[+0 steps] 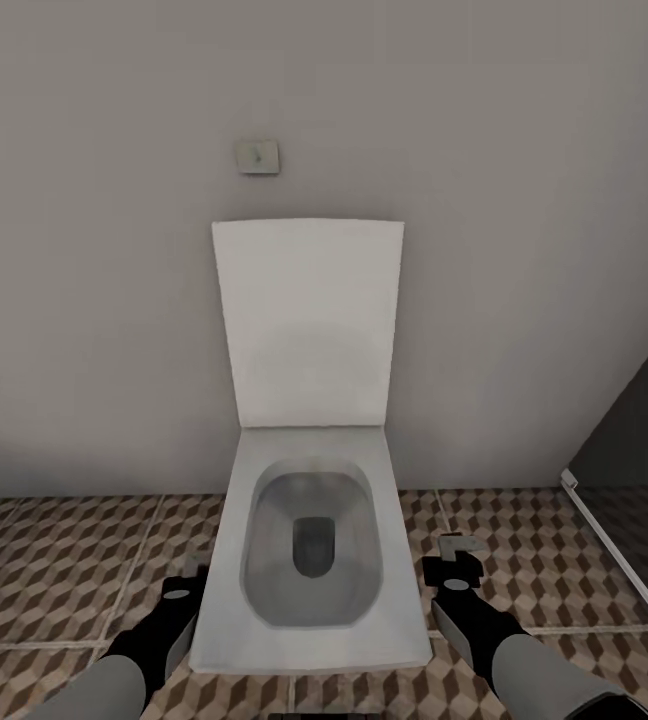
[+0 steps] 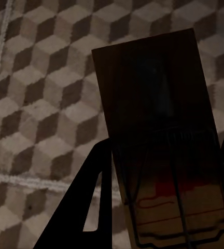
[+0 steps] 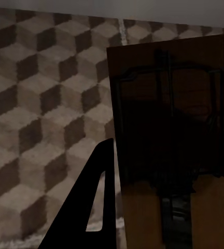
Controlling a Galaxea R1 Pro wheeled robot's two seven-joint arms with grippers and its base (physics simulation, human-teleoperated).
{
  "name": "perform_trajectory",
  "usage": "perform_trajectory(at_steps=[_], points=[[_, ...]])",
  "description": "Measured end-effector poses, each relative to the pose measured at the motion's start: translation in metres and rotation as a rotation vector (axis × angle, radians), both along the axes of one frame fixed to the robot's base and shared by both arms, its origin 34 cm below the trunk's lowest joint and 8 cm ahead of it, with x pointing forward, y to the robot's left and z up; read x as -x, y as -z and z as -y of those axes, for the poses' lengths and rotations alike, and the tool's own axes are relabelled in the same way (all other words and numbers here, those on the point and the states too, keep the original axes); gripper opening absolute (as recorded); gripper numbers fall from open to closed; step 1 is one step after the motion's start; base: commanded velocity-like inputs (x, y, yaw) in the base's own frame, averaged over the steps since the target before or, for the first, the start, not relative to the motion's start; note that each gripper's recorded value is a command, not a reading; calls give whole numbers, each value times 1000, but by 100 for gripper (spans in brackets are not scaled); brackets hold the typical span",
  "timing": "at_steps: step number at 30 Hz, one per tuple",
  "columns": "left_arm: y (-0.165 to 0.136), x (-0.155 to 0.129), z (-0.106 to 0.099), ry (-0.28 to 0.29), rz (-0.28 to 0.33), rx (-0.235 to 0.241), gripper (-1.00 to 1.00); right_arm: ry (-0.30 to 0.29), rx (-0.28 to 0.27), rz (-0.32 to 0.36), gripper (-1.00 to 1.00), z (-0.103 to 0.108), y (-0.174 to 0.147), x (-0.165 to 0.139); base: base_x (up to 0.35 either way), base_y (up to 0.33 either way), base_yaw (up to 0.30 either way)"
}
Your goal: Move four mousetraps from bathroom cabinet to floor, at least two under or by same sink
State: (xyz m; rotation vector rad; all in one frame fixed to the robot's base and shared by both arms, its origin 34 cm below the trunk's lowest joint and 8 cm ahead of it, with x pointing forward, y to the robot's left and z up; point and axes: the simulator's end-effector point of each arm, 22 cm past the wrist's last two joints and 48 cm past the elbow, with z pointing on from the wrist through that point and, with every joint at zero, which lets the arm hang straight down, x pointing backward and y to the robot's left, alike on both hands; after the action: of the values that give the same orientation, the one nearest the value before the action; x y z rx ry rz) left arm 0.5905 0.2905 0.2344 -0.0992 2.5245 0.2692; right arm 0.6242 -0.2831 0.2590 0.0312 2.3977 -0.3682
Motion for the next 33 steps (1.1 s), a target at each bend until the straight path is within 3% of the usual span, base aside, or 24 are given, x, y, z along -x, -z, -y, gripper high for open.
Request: perform_trajectory(at_steps=[33], points=[[56,25,3,-11,-94,7,-100,-3,-5,-138,-100,-3,67,33,0,0,0]])
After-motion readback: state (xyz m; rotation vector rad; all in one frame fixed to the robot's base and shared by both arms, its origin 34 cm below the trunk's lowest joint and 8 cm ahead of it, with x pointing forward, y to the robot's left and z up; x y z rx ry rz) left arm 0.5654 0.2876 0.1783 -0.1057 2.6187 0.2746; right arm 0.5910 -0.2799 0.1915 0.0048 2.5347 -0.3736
